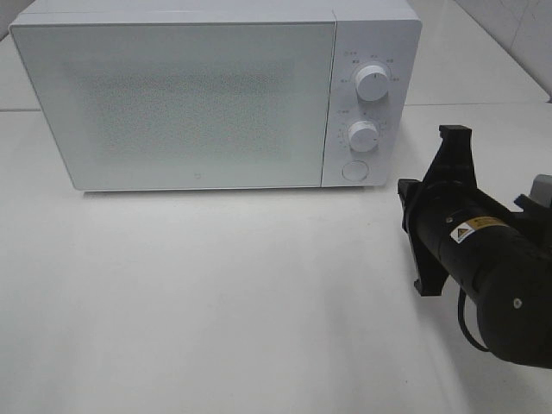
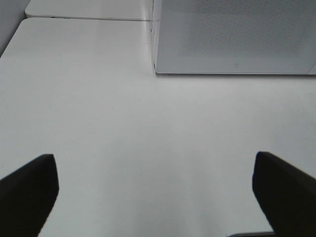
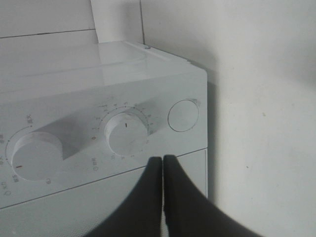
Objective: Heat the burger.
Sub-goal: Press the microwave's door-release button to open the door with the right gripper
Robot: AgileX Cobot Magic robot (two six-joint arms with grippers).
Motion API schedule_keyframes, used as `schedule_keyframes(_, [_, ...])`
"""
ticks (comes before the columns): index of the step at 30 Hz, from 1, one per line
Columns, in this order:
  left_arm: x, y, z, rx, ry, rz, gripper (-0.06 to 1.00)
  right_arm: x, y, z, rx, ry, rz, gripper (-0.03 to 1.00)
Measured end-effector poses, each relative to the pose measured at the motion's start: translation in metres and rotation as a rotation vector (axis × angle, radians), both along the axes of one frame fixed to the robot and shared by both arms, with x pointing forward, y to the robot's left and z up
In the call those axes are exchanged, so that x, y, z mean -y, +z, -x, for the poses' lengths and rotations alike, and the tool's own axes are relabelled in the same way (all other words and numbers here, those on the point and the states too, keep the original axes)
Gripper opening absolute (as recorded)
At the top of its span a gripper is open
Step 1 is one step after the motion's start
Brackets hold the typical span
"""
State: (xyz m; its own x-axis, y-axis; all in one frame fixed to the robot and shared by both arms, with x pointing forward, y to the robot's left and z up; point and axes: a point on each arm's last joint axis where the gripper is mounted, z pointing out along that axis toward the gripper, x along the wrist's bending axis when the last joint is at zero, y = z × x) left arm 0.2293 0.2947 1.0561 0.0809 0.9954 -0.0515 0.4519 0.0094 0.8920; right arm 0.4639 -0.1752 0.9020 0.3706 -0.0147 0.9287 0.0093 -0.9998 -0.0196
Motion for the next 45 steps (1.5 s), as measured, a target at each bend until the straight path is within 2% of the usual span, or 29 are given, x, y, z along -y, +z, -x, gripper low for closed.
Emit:
schedule_keyframes(17, [0.0, 0.0, 0.0, 0.0, 0.0, 0.0, 0.99, -0.032, -0.032, -0.038, -0.045, 0.011, 0.011, 0.03])
schedule_keyframes(40, [0.0, 0.0, 0.0, 0.0, 0.0, 0.0, 0.99, -0.024, -0.043, -0.086, -0.063, -0.042, -0.004, 0.03])
schedule_keyframes(45, [0.0, 0.0, 0.0, 0.0, 0.0, 0.0, 0.99, -0.029, -0.047, -0.093, -0.066, -0.019, 0.006, 0.03])
